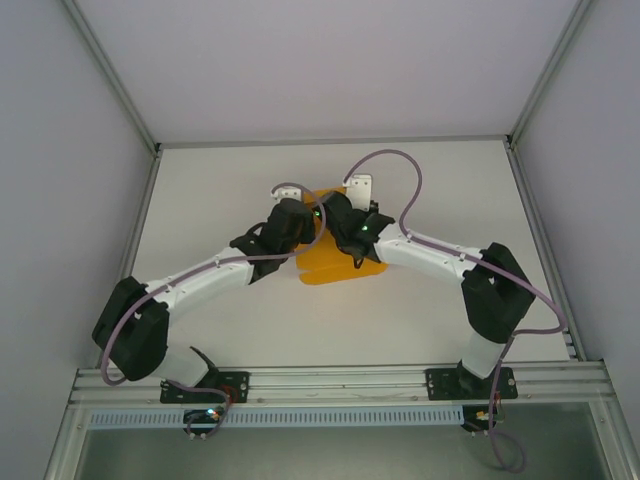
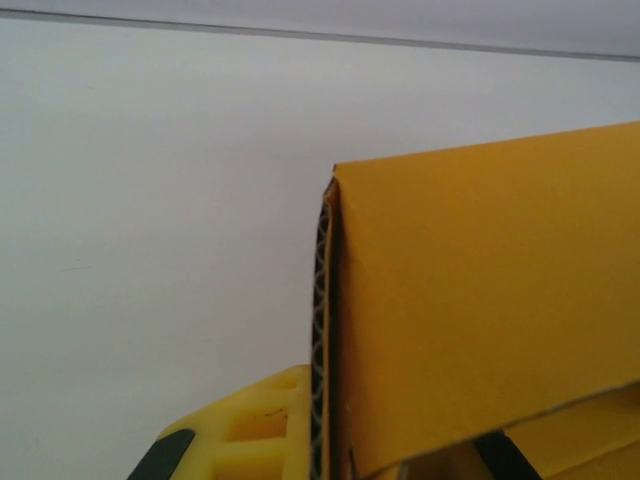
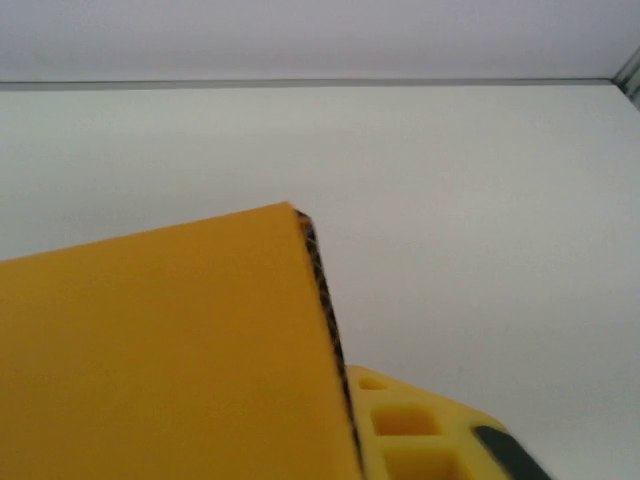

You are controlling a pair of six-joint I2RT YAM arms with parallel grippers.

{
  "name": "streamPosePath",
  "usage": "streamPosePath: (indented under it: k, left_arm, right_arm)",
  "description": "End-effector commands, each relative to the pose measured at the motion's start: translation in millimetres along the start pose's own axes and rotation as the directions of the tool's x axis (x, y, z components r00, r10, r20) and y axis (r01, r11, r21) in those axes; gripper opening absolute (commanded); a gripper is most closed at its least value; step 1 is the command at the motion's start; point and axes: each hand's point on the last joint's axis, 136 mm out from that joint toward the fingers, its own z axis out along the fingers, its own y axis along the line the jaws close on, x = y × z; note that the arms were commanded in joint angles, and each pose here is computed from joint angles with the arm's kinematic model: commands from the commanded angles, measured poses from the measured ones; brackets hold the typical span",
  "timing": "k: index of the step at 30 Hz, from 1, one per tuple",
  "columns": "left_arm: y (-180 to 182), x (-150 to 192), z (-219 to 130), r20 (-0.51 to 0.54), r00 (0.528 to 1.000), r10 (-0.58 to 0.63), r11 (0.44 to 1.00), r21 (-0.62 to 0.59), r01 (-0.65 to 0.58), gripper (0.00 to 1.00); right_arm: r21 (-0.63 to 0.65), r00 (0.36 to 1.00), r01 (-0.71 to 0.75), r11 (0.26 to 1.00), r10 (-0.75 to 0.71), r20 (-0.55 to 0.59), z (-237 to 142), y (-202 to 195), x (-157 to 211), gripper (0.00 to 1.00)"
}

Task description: Assemble paper box

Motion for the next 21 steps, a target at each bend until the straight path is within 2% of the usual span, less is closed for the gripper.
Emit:
streamPosePath:
  k: [1, 3, 4, 6, 8, 10, 12, 14, 16, 19, 21]
  left_arm:
    - [51.5, -21.5, -6.8, 0.09, 0.993, -0.075, 0.972, -0.216, 0.093, 0.0]
    - [50.1, -22.8, -6.8, 0.094, 0.993, -0.072, 0.974, -0.208, 0.09, 0.0]
    - [49.8, -23.3, -6.3, 0.095, 0.993, -0.067, 0.975, -0.206, 0.086, 0.0]
    - [47.1, -25.1, -5.3, 0.097, 0.994, -0.056, 0.979, -0.192, 0.074, 0.0]
    - [45.9, -25.8, -3.3, 0.093, 0.994, -0.055, 0.98, -0.184, 0.071, 0.0]
    - [44.2, -25.9, -0.2, 0.082, 0.995, -0.06, 0.983, -0.167, 0.073, 0.0]
    - [43.0, -24.7, 2.6, 0.07, 0.996, -0.059, 0.986, -0.149, 0.069, 0.0]
    - [42.2, -23.8, 5.2, 0.058, 0.997, -0.056, 0.991, -0.12, 0.063, 0.0]
    - [47.6, -23.6, 7.6, 0.033, 0.998, -0.056, 0.992, -0.114, 0.06, 0.0]
    - [56.8, -26.0, 6.0, 0.023, 0.999, -0.043, 0.99, -0.135, 0.046, 0.0]
    - [56.3, -27.9, 3.3, 0.029, 0.999, -0.032, 0.992, -0.125, 0.035, 0.0]
  right_arm:
    - [0.061, 0.997, -0.001, 0.998, -0.003, 0.071, 15.8, -42.3, -10.6, 0.27]
    - [-0.124, 0.996, 0.019, 0.992, -0.008, 0.089, 13.2, -20.4, -7.6, 0.36]
    - [-0.255, 0.994, 0.052, 0.966, -0.025, 0.106, 10.3, -3.9, -6.1, 0.43]
    - [-0.45, 0.994, 0.09, 0.888, -0.055, 0.089, 2.7, 16.8, 2.6, 0.57]
    - [-0.622, 0.995, 0.102, 0.776, -0.072, 0.075, -14.1, 36.0, 7.4, 0.69]
    - [-0.725, 0.992, 0.127, 0.677, -0.085, 0.095, -32.8, 49.0, 5.9, 0.8]
    - [-0.777, 0.988, 0.155, 0.61, -0.095, 0.123, -48.4, 54.7, 4.0, 0.89]
    - [-0.785, 0.989, 0.145, 0.602, -0.063, 0.135, -56.9, 50.1, -3.2, 0.98]
    - [-0.762, 0.991, 0.113, 0.637, -0.019, 0.132, -56.8, 38.7, -7.9, 1.0]
    - [-0.67, 0.988, 0.025, 0.742, 0.082, 0.128, -51.6, 7.0, -25.0, 1.0]
    - [-0.663, 0.99, 0.053, 0.747, 0.047, 0.132, -49.2, 5.9, -19.5, 1.0]
